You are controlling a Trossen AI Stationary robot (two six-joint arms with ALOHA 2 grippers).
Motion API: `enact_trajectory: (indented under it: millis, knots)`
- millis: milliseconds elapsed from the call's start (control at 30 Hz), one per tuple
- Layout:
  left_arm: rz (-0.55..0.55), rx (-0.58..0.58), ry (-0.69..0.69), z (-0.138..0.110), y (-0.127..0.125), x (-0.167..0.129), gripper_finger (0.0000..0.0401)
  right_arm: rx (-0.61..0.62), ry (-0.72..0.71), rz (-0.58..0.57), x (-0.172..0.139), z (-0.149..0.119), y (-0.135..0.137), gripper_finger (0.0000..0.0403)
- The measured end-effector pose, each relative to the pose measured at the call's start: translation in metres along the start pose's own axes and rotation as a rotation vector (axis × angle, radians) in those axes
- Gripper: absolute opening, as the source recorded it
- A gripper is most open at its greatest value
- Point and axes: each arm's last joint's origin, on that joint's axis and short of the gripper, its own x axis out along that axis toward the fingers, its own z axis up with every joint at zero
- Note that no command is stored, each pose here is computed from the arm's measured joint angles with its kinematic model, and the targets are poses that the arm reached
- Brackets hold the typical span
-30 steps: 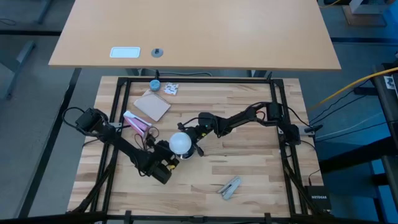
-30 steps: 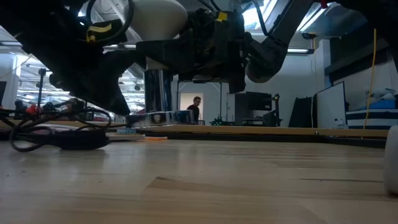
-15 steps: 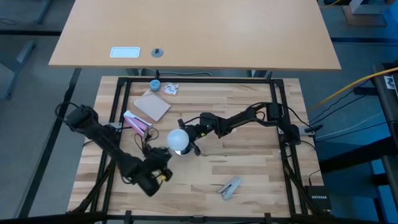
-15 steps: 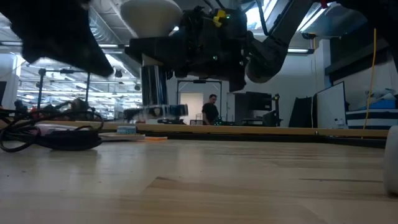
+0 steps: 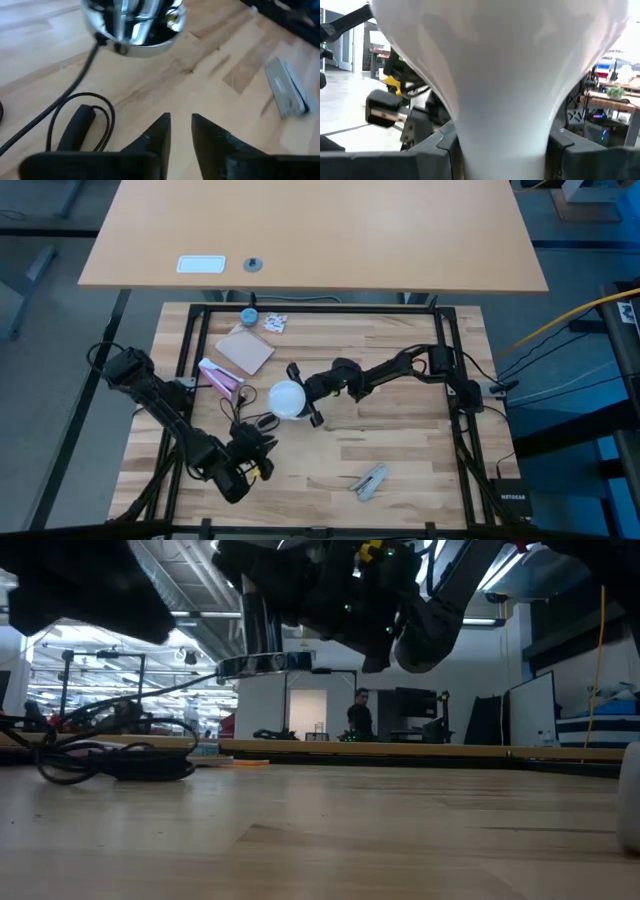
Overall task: Screw lightbulb
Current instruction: Remove the lightbulb from the lamp
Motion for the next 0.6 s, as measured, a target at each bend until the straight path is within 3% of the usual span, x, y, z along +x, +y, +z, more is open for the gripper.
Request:
enact_trajectory:
  millis: [167, 300, 600]
  knots:
    - [0.058, -0.074, -0.018, 0.006, 0.009, 0.016, 0.0127, -0.013, -0.02, 0.0, 0.0, 0.002, 0.0, 0.0165]
    - [0.122, -0.063, -0.031, 0.011, 0.018, 0.029, 0.017, -0.01, -0.015, 0.001, 0.0, 0.002, 0.0, 0.0165]
    - [0.226, 0.288, -0.013, 0.022, 0.029, 0.055, 0.019, -0.01, -0.014, 0.016, 0.0, 0.002, 0.0, 0.0165]
